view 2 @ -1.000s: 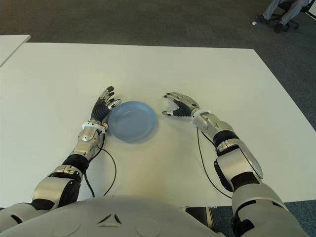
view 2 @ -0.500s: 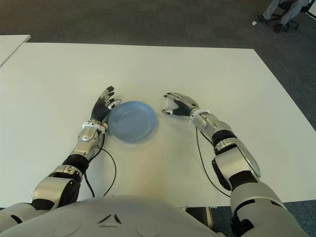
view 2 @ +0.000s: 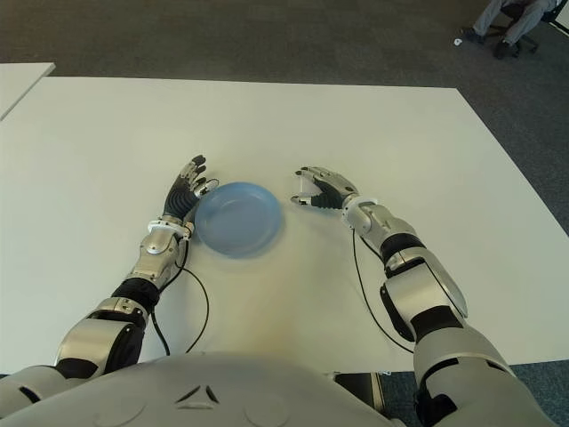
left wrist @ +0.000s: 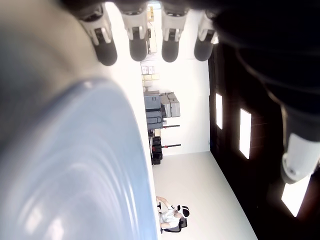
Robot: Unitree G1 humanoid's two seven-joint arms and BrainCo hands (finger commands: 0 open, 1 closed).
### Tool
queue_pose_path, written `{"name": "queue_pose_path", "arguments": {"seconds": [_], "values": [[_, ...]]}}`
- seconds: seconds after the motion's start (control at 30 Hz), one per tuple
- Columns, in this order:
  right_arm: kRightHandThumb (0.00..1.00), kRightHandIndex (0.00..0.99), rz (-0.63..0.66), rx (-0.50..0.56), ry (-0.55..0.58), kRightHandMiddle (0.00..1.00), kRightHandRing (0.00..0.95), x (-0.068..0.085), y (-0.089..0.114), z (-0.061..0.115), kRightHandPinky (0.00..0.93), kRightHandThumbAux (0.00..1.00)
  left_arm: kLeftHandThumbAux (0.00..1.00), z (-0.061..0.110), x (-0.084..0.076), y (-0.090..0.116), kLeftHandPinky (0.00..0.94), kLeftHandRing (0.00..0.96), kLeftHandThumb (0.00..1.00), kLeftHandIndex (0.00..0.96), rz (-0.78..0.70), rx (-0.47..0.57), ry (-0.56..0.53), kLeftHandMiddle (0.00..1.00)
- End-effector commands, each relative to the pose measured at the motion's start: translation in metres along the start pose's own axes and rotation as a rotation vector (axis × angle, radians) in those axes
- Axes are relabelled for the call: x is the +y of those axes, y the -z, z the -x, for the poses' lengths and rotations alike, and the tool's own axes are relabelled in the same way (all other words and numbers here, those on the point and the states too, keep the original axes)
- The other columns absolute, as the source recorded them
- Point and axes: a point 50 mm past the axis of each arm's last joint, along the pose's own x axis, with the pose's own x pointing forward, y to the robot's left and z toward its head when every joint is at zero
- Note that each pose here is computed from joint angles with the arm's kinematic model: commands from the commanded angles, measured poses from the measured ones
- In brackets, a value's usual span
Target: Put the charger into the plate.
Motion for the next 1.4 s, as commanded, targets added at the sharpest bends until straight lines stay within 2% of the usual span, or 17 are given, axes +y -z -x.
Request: {"name": "queue_pose_path", "arguments": {"seconds": [0.03, 0.33, 0.83, 1.4], "values": [[0.294, 0.000, 0.005, 0.037, -0.041, 0.000, 0.000, 0.006, 0.007, 0.005, 0.000, 0.273, 0.573, 0.018, 0.001, 0.030, 0.032, 0.032, 0.000, 0.007, 0.008, 0.156, 0.005, 0.032], [0.289, 0.000, 0.024, 0.040, -0.050, 0.000, 0.000, 0.006, 0.013, 0.012, 0.000, 0.353, 0.555, 0.020, 0.004, 0.031, 0.022, 0.026, 0.000, 0.010, -0.008, 0.158, 0.002, 0.027], [0.358, 0.000, 0.121, 0.029, -0.042, 0.000, 0.000, 0.003, 0.022, 0.020, 0.041, 0.287, 0.560, 0.025, 0.011, 0.031, 0.015, 0.025, 0.000, 0.019, -0.011, 0.144, 0.002, 0.029], [0.377, 0.000, 0.184, 0.001, 0.015, 0.000, 0.023, -0.001, 0.024, 0.023, 0.110, 0.324, 0.550, 0.030, 0.017, 0.031, 0.019, 0.029, 0.000, 0.016, -0.022, 0.135, -0.002, 0.037]]}}
